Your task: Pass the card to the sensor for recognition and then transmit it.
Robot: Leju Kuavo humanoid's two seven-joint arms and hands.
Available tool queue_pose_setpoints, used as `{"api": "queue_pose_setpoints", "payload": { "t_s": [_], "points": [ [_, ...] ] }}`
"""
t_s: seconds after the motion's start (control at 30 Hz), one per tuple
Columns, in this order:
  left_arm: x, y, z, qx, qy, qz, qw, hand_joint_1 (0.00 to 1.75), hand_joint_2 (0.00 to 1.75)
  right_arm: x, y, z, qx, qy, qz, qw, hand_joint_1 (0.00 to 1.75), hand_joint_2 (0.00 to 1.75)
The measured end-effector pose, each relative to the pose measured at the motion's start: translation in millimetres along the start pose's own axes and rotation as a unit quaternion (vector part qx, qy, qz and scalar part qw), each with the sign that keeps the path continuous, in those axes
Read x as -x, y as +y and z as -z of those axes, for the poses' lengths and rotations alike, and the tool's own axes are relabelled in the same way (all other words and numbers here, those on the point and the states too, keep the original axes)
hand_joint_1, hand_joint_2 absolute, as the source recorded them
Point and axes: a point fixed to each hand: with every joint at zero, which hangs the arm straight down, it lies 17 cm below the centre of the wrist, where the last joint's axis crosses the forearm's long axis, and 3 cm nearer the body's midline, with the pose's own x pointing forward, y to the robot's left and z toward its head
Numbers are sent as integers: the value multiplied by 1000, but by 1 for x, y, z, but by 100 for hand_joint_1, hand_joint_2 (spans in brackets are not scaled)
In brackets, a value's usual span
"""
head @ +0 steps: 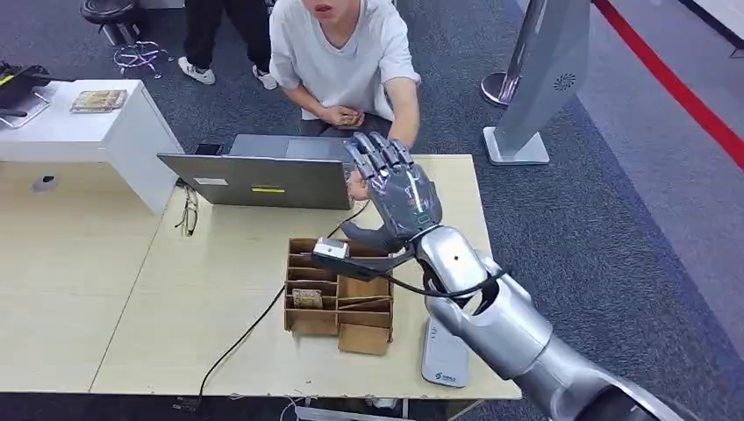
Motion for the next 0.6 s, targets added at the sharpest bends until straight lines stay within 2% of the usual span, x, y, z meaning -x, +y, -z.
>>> {"api": "queue_pose_setpoints", "payload": {
  "t_s": [0.13, 0.33, 0.47, 0.6],
  "points": [
    [0, 4, 1, -8, -2, -7, 1000, 0, 0, -21, -15, -7, 26, -29, 68, 997, 0, 0],
    [0, 7, 1, -15, -3, -18, 1000, 0, 0, -47, -30, -17, 42, -62, 182, 980, 0, 0],
    [1, 9, 1, -18, -4, -24, 1000, 0, 0, -65, -42, -28, 54, -84, 252, 963, 0, 0],
    [0, 12, 2, -24, -6, -33, 999, 0, 0, -81, -56, -40, 62, -110, 351, 928, 0, 0]
  ]
}}
